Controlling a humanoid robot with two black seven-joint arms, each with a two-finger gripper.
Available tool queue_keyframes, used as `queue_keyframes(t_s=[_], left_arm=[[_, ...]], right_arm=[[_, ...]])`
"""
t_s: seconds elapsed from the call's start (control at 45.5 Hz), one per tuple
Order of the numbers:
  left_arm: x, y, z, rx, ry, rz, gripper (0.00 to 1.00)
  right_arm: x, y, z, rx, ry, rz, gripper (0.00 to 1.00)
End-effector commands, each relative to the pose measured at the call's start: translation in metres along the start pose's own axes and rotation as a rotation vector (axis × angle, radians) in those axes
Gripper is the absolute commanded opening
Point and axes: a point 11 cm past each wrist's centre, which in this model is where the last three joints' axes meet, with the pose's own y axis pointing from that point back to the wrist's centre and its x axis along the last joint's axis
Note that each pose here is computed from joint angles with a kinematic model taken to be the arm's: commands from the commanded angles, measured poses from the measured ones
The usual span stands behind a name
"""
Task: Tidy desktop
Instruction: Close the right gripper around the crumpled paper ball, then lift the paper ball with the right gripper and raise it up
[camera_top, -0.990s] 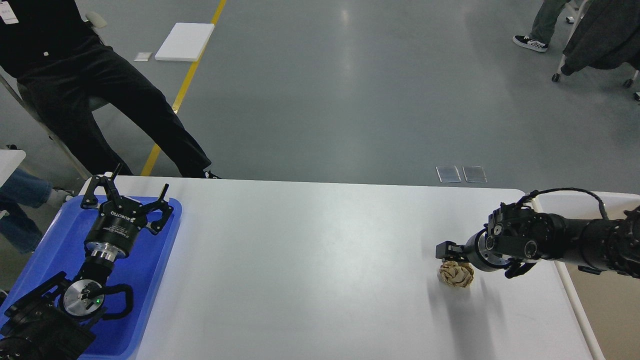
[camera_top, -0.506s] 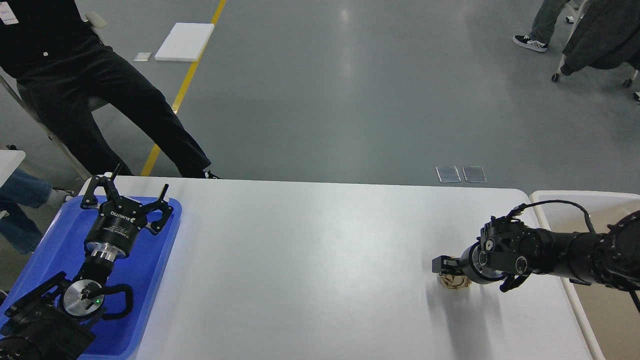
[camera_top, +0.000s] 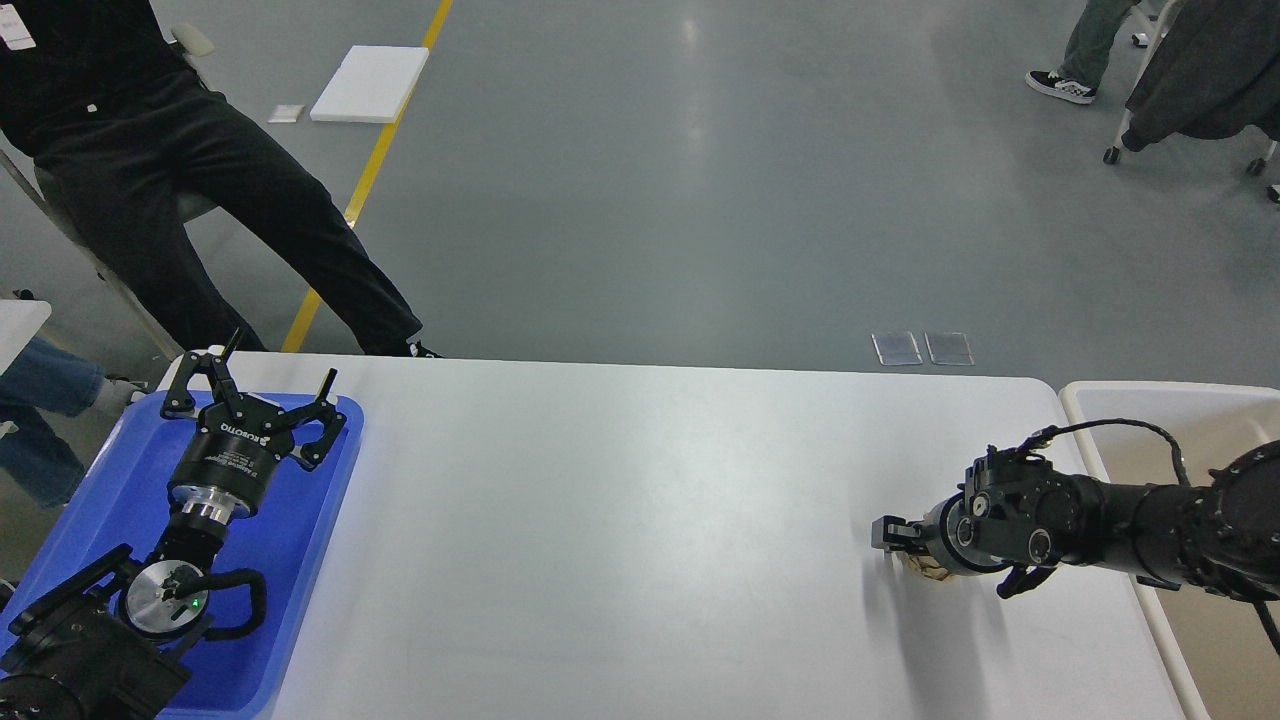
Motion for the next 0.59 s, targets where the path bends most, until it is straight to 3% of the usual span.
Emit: queue_keyframes(t_s=[0.0,0.066,0.154,0.33,0.572], left_arm=[[0.000,0.000,0.000,0.000,0.000,0.001,0.99],[-0.001,-0.001,0.000,-0.001,0.000,-0.002,0.99],[-0.001,-0.001,0.000,-0.001,0.000,-0.002,0.99],[-0.001,-0.001,0.000,-0.001,0.000,-0.002,0.99],[-0.001,-0.001,0.000,0.001,0.000,-0.002,0.99]], right_arm=[[-0.010,0.000,-0.003,0.009,0.002,-0.032,0.36],[-0.008,0.001,-0.004,0.012,0.005,-0.039,0.29],[-0.011,0.002,-0.004,0.014,0.010,-0.067,0.00],[-0.010,0.004,0.000,0.008,0.006,-0.081,0.00],[0.022,0.030,0.012,0.016,-0.013,-0.049,0.00]])
